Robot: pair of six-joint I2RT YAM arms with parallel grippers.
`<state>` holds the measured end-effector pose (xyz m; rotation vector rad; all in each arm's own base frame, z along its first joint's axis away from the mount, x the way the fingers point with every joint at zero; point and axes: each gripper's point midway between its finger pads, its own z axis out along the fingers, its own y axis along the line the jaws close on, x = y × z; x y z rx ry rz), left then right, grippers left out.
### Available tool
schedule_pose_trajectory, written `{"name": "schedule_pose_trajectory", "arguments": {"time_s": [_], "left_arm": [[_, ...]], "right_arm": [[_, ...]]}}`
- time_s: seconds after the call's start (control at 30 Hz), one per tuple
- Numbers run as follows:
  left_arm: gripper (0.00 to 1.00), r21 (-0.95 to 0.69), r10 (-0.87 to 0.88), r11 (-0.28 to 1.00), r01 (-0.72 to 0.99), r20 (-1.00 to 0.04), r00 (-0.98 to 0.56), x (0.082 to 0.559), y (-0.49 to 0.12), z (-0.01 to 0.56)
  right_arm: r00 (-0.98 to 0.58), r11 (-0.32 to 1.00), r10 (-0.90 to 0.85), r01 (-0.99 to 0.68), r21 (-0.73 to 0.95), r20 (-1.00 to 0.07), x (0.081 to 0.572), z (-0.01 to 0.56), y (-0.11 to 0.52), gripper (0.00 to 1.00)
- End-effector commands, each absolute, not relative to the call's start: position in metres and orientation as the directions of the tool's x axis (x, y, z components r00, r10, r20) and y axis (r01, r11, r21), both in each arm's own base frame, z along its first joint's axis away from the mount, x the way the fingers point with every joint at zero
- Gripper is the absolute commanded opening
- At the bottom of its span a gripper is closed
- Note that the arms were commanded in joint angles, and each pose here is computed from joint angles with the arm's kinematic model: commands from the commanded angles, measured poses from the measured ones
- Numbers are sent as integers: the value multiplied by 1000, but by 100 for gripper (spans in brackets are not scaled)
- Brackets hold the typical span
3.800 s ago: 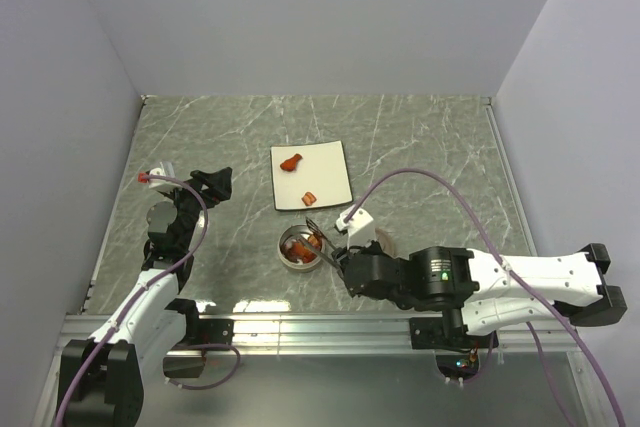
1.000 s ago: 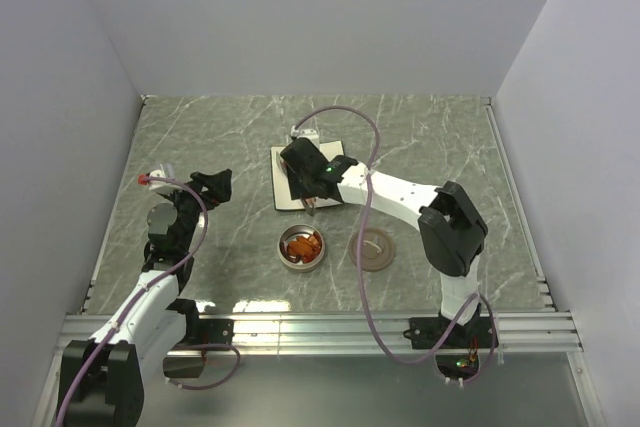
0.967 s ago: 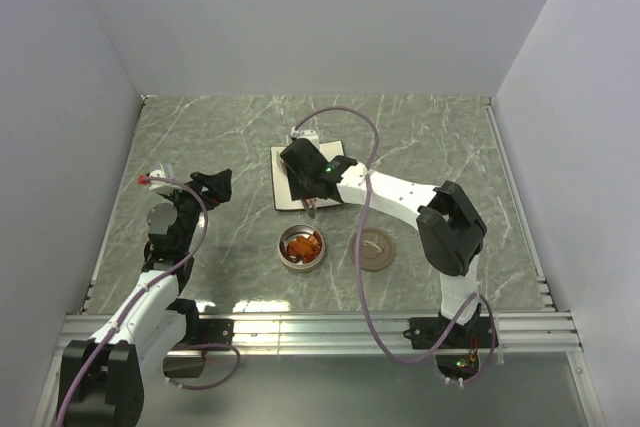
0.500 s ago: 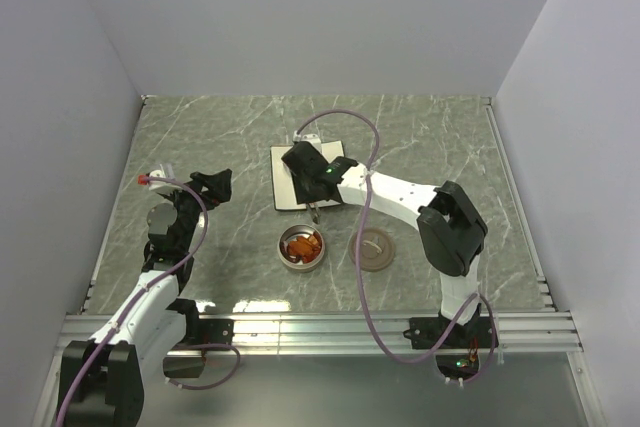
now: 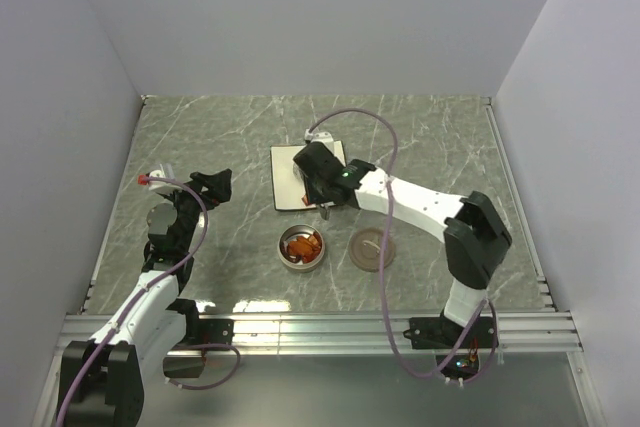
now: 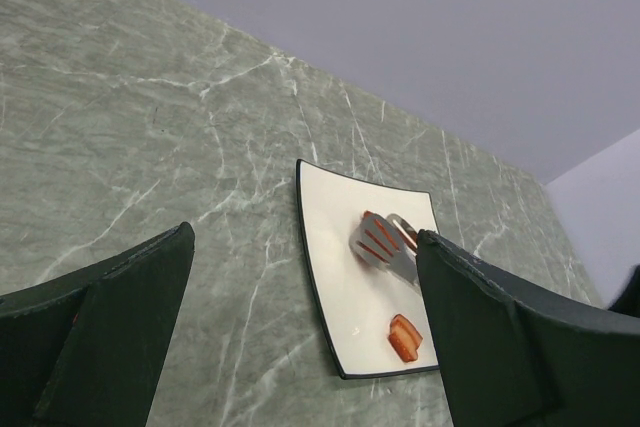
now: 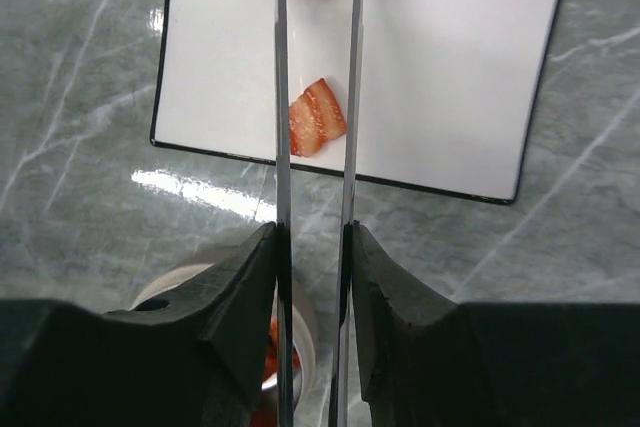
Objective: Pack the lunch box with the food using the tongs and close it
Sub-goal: Pick up the food using the clamp, then place the food into the lunch box
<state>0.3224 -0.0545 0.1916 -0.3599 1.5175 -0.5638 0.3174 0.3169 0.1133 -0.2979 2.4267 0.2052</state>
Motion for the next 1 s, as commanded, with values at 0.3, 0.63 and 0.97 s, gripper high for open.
{"name": "schedule_pose_trajectory", "arguments": {"time_s": [0.3,0.63,0.97], "left_arm": [[99,-554,-561,817,158,-828,-1,321,-56,204],[100,-552,-559,818,160,-829,-3,321,-56,204],[100,-552,-559,818,161,-829,-2,321,-56,205]], "right_arm": [[-631,939,-100,-316,138,-769,286,184,303,26],[-582,885,-86,-417,206,-809,230,218,297,25],[-585,818,-127,-519,249,-801,161,221,283,25]]}}
